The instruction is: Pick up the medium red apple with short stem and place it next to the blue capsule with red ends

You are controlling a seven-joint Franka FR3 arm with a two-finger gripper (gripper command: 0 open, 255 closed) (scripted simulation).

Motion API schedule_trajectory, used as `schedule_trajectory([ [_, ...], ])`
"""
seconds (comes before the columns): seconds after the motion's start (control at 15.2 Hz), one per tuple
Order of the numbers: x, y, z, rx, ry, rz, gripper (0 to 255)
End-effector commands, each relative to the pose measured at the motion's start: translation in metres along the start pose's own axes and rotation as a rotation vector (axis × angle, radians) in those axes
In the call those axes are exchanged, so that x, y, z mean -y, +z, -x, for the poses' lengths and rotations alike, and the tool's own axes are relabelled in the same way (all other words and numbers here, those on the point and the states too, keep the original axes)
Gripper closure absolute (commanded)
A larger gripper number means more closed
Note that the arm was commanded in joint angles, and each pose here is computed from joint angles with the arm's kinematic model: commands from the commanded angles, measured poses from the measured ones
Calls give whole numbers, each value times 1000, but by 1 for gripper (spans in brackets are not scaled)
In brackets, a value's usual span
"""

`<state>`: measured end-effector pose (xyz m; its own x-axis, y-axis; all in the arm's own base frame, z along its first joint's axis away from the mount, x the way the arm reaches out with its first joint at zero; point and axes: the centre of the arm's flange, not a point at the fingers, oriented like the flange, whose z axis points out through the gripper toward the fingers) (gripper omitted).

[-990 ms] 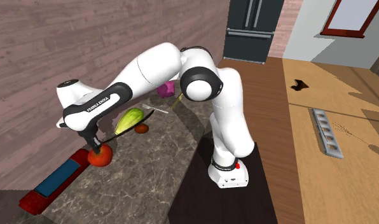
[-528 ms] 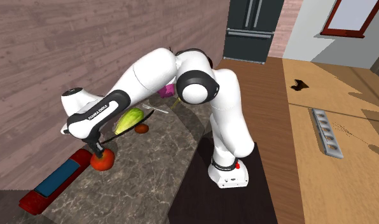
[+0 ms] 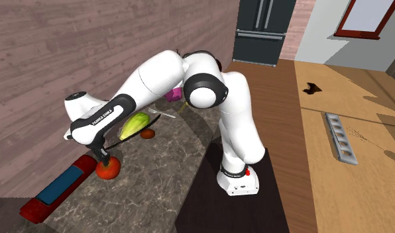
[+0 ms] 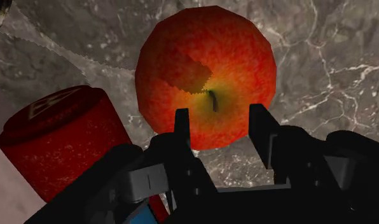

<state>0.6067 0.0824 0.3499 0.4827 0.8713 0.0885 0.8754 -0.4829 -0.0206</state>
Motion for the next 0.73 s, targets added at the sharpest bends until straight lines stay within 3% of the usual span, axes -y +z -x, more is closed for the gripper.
schedule_trajectory([
  [0.0, 0, 0, 0, 0, 0, 0, 0],
  [0.26, 0, 0, 0, 0, 0, 0, 0],
  [0.53, 0, -50, 0, 0, 0, 0, 0],
  [0.66, 0, -50, 0, 0, 0, 0, 0],
])
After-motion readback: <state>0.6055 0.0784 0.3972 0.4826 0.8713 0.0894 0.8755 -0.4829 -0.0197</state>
